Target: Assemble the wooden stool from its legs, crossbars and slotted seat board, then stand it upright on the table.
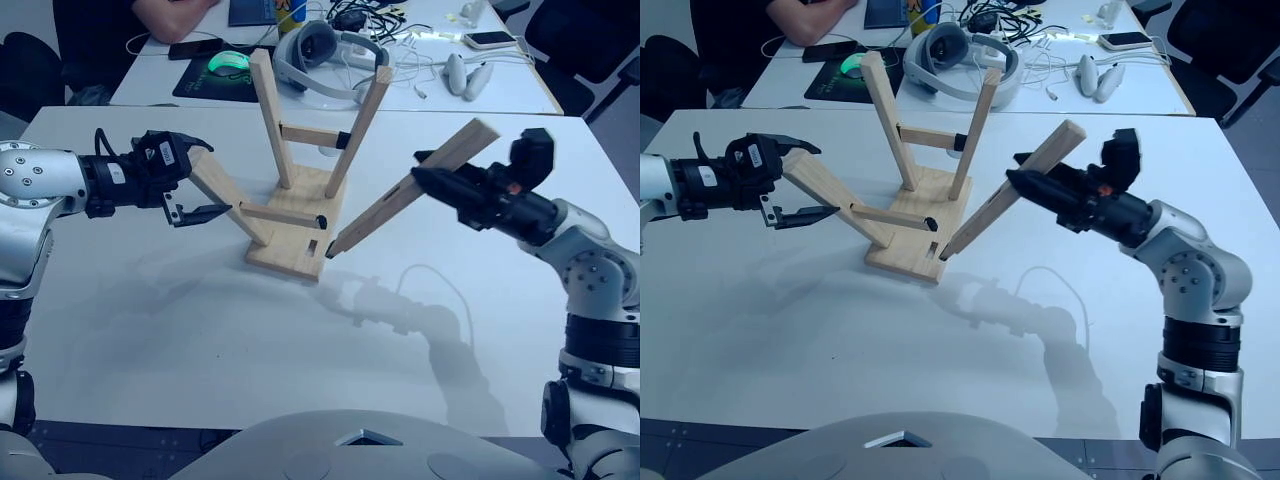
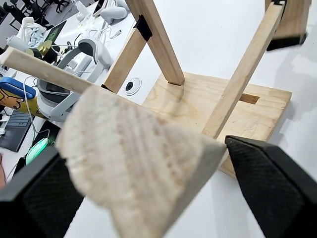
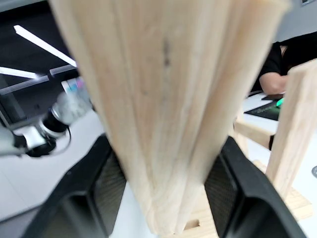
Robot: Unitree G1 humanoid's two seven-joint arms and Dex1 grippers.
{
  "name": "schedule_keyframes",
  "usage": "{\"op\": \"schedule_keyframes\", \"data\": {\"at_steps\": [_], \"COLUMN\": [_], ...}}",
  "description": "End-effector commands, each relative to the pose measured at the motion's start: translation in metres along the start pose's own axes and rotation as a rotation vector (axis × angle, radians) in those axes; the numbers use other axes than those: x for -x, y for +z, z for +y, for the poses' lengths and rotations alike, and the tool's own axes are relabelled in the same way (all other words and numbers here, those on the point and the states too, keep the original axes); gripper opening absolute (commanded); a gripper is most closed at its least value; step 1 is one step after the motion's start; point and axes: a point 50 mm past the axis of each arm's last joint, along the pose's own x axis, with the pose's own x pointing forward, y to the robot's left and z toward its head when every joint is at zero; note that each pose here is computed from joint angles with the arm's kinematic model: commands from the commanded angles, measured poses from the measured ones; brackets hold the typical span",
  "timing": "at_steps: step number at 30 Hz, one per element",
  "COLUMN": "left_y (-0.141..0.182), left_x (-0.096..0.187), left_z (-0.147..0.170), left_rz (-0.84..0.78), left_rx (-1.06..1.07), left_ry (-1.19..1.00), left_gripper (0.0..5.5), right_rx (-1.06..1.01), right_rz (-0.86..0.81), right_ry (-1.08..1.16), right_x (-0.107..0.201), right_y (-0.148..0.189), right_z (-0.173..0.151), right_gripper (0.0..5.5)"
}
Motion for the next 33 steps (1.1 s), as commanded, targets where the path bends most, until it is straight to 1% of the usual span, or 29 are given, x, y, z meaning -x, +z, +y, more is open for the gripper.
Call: {"op": "schedule_keyframes", "data": {"at_steps": [1, 4, 7, 19, 25, 33], "left_y": [0.002, 0.002, 0.002, 0.0, 0.001, 0.0], "left_x": [-0.002, -0.003, -0.003, -0.006, -0.007, -0.007], "left_z": [0.005, 0.005, 0.006, 0.003, 0.003, 0.002], "left_rz": [-0.005, -0.008, -0.009, -0.009, -0.012, -0.011], "left_rx": [-0.012, -0.008, -0.004, 0.023, 0.025, 0.032], "left_ry": [0.006, 0.001, -0.002, -0.011, -0.014, -0.007], "left_gripper": [4.58, 4.58, 4.58, 4.58, 4.58, 4.58], "right_rx": [0.144, 0.184, 0.166, 0.214, 0.282, 0.288], "right_rz": [0.067, 0.103, 0.109, 0.061, 0.128, 0.168], "right_ry": [-0.007, 0.026, 0.058, 0.081, 0.073, 0.048], "right_x": [-0.01, -0.016, -0.018, -0.032, -0.038, -0.035], "right_y": [-0.012, -0.021, -0.025, -0.021, -0.032, -0.045], "right_z": [0.003, 0.007, 0.01, 0.013, 0.011, 0.006], "right_gripper": [2.07, 2.07, 2.07, 2.07, 2.07, 2.07]}}
